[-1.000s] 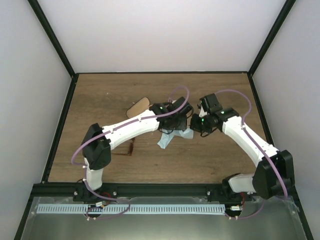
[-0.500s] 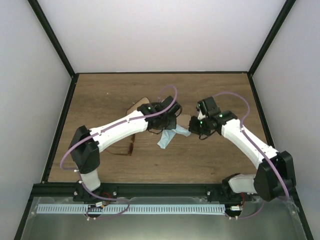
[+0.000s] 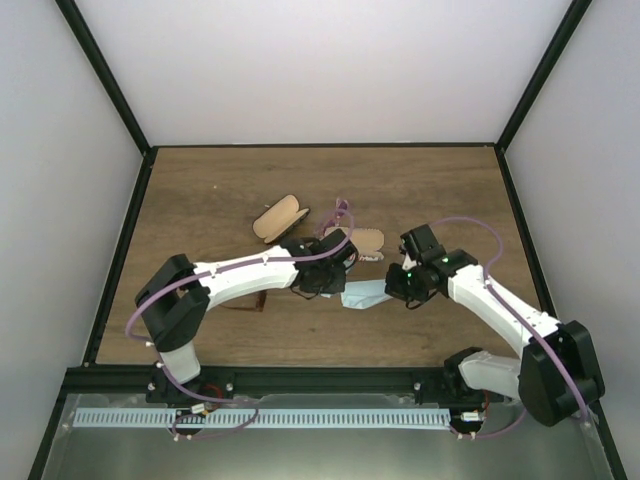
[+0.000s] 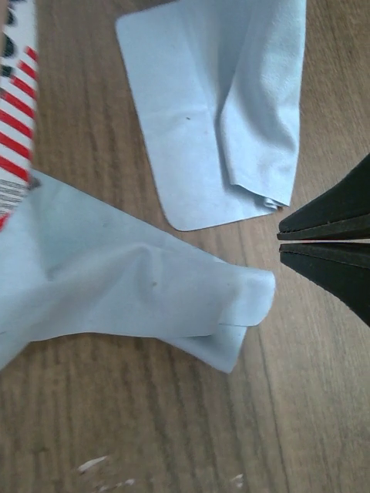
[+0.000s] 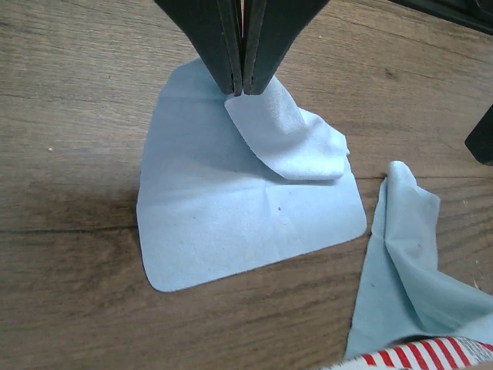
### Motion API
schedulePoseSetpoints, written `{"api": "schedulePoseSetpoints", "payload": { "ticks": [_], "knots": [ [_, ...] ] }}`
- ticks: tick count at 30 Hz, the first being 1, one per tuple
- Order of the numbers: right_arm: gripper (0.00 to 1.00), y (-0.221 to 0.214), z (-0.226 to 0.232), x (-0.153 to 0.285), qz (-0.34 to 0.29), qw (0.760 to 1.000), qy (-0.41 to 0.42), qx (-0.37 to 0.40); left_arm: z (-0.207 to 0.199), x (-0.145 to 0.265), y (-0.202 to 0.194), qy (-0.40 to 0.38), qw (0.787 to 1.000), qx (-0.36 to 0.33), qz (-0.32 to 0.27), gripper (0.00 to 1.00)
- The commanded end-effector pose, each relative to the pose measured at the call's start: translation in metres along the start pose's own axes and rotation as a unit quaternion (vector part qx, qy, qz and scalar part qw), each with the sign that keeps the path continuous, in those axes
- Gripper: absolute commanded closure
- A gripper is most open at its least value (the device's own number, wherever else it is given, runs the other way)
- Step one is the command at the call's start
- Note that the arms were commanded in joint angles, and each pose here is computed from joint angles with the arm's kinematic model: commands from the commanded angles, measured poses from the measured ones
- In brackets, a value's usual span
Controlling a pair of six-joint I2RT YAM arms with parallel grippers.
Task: Organize the sunglasses
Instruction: Fold the glasses cleaning cloth at the center of the board.
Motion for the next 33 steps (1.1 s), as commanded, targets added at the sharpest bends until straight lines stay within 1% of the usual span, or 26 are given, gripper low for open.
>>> {"api": "schedulePoseSetpoints", "payload": {
  "ticks": [1,7,8,11,12,14,17,21,23,26,29,33],
  "knots": [
    [0.99,-0.004,0.002,0.002,0.001,1.000,0.010,-0.001,-0.007,-0.012,-0.017,-0.010,1.000,-0.002,0.018,0.96],
    [0.99,-0.012,-0.009,-0.004,0.008,1.000,0.003,-0.007,-0.012,-0.017,-0.024,-0.016,1.000,-0.003,0.024,0.96],
    [0.99,-0.013,-0.011,-0.005,0.010,1.000,0.000,-0.009,-0.013,-0.016,-0.023,-0.017,1.000,-0.004,0.022,0.92],
    [0.99,-0.016,-0.018,-0.011,0.018,1.000,-0.014,-0.017,-0.013,-0.015,-0.021,-0.015,1.000,-0.002,0.019,0.67],
    [0.99,-0.016,-0.019,-0.012,0.019,1.000,-0.017,-0.018,-0.013,-0.015,-0.021,-0.013,1.000,-0.002,0.019,0.62],
    [0.99,-0.014,-0.020,-0.014,0.015,1.000,-0.019,-0.016,-0.013,-0.014,-0.020,-0.014,1.000,-0.002,0.017,0.57],
    [0.99,-0.012,-0.020,-0.016,0.015,0.999,-0.026,-0.015,-0.012,-0.014,-0.019,-0.012,1.000,-0.001,0.015,0.48],
    [0.99,-0.007,-0.023,-0.017,0.007,0.999,-0.045,-0.016,-0.013,-0.014,-0.015,-0.010,1.000,-0.006,0.011,0.27],
    [0.99,-0.001,-0.022,-0.013,-0.007,0.999,-0.050,-0.015,-0.015,-0.013,-0.011,-0.010,1.000,-0.013,0.007,0.20],
    [0.99,0.008,-0.020,-0.008,-0.028,0.998,-0.058,-0.011,-0.019,-0.010,-0.003,-0.015,0.999,-0.028,-0.004,0.15],
    [0.99,0.015,-0.016,-0.006,-0.037,0.998,-0.060,-0.006,-0.022,-0.010,0.003,-0.018,0.999,-0.044,-0.011,0.11],
    [0.98,0.026,-0.002,-0.002,-0.056,0.998,-0.042,0.010,-0.020,-0.014,0.004,-0.016,0.999,-0.049,-0.006,0.10]
  ]
}}
Point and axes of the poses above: each gripper's point midway between its finger pads, its own x axis back along the fingers, its own z axis along the line the jaws close on, y = z × x, the point moved 1 cm from there along x, back along the fingers, and after that the axes turned 11 degrees about -x, right-handed, at the moved point
